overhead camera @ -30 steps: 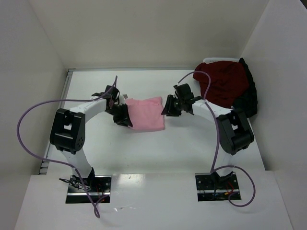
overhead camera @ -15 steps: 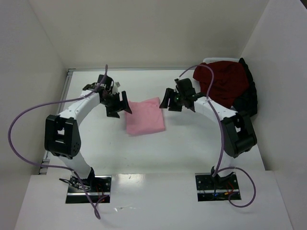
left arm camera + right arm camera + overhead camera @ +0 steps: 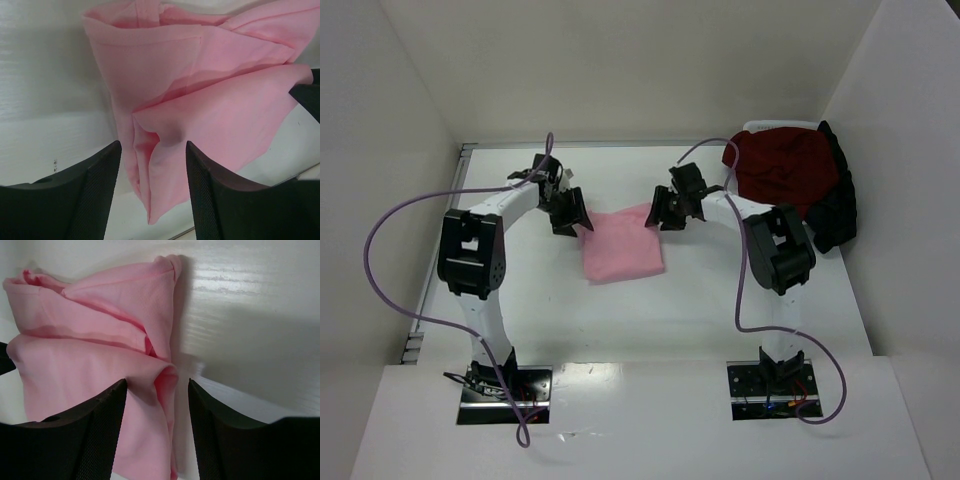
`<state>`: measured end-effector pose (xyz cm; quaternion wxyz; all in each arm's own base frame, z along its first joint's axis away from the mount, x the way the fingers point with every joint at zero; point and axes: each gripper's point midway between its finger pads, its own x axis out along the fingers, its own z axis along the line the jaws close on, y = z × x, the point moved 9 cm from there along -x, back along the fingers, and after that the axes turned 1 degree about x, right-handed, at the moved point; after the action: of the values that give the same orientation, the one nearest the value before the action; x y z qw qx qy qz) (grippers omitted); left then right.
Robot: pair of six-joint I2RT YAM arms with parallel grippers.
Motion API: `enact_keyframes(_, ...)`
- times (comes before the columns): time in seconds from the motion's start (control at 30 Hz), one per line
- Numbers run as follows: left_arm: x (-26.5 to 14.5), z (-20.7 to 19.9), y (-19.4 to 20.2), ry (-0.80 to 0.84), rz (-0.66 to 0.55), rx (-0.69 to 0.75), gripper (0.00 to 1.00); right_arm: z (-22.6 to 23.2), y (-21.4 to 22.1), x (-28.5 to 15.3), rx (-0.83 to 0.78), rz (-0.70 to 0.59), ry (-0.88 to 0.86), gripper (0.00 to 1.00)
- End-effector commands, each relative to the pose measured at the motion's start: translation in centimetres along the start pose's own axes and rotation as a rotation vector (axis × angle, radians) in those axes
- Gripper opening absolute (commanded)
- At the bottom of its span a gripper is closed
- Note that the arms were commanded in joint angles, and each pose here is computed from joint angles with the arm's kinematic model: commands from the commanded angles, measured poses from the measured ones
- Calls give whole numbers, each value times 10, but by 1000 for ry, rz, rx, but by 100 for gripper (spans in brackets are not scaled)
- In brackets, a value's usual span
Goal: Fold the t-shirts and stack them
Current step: Smooth out wrinkles on the folded tshirt
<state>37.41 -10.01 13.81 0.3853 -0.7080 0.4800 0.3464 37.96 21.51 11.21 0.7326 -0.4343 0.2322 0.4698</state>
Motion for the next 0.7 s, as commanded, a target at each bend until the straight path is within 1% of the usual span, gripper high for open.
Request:
enact_keyframes(0.0,-3,-12,-17,56,-49,31,62,19,-24,-1,-54,-73,-50,58)
enact_keyframes(0.07,-2,-14,-20,69,-54,36,60,19,-26,2,-55,-74,-51,55)
enact_keyframes(0.1,1,-13,-19,75,-42,32,57,22,-29,1,-57,-83,-56,54)
enact_keyframes(0.13,-1,-16,-23,80,-53,38,52,20,-28,4,-55,-76,-52,53)
enact_keyframes(0.2,0,-17,-24,90,-50,39,48,22,-31,6,-57,-76,-64,53)
enact_keyframes(0.27,4,-15,-24,86,-41,35,45,19,-28,12,-61,-52,-61,46)
enact_keyframes(0.3,4,-15,-24,86,-41,35,43,22,-32,11,-65,-63,-68,45)
enact_keyframes(0.4,7,-14,-22,88,-22,28,43,21,-30,14,-57,-34,-61,44)
enact_keyframes(0.53,3,-15,-22,92,-31,32,50,17,-27,13,-67,-15,-38,44)
enact_keyframes(0.57,3,-14,-21,80,-27,28,52,19,-29,10,-70,-28,-35,44)
enact_keyframes(0.6,5,-13,-19,77,-19,24,54,19,-28,6,-68,-23,-32,48)
enact_keyframes(0.67,5,-13,-19,77,-19,24,56,19,-28,3,-69,-33,-24,49)
